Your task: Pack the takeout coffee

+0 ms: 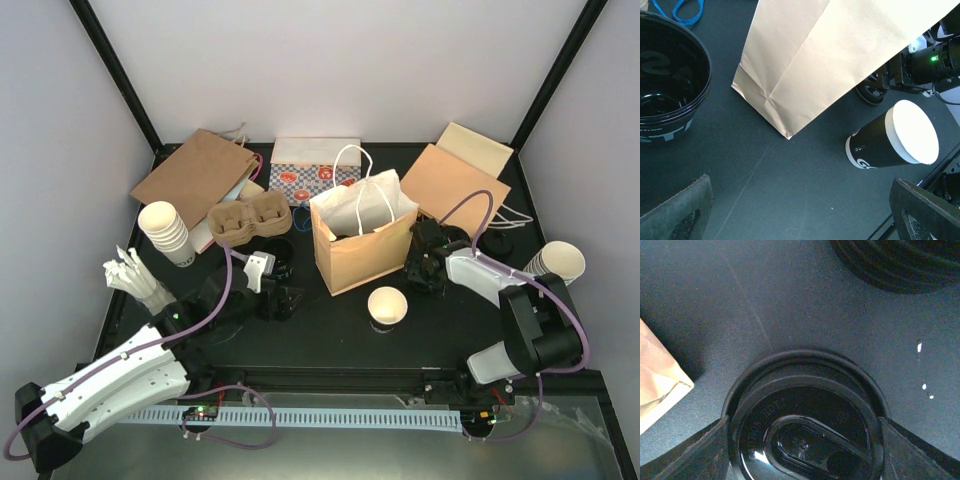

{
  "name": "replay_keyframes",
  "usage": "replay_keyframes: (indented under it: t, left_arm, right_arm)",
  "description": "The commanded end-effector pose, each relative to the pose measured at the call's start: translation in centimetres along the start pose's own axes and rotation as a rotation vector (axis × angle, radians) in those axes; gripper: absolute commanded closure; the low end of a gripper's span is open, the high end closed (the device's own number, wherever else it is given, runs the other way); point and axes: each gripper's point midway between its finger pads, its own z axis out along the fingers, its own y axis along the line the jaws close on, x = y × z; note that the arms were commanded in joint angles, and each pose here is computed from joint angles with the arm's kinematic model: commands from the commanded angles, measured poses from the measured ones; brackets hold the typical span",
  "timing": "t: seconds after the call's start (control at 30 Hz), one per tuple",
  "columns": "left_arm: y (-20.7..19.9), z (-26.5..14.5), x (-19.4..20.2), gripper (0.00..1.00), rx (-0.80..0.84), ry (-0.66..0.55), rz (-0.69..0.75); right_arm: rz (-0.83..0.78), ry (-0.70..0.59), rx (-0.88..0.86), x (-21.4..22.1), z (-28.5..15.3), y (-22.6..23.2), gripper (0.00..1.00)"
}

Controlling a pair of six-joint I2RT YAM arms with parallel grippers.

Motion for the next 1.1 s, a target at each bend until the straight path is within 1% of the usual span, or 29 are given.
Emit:
replay_keyframes:
  t: [0.0, 0.2, 0.47, 0.63, 0.87, 1.0, 1.07]
  left_arm:
    - [-0.1, 0.1, -0.1, 0.01, 0.008, -0.003, 0.007]
    - [-0.3, 0.1, -0.2, 0.01, 0.016, -0.001, 0.010]
    - [-0.6, 0.2, -0.2, 0.01, 0.030, 0.005, 0.010]
    - [-0.7, 0.1, -0.1, 0.01, 0.035, 0.008, 0.009]
    - [-1.2, 0.4, 0.3, 0.01, 0.072, 0.020, 0.005]
    - [-1.9, 1.0, 0.6, 0.01, 0.118, 0.035, -0.020]
    - [-2.4, 1.4, 1.0, 0.01, 0.146, 0.063, -0.030]
  right_arm:
    - [0.012, -0.001, -0.018, -0.3, 0.1, 0.2, 0.25]
    - [0.013, -0.015, -0.032, -0.4, -0.8, 0.1, 0.28]
    - [0.013, -0.024, -0.022, -0.4, -1.7, -0.4, 0.28]
    - [0.018, -0.043, -0.027, -0.2, -3.3, -1.0, 0.28]
    - [0.033, -0.034, -0.158, 1.3, -6.5, -0.1, 0.28]
    - [0.015, -0.053, -0.229, 1.9, -9.3, 0.4, 0.28]
    - [0.003, -0.053, -0.256, 2.5, -10.6, 0.7, 0.28]
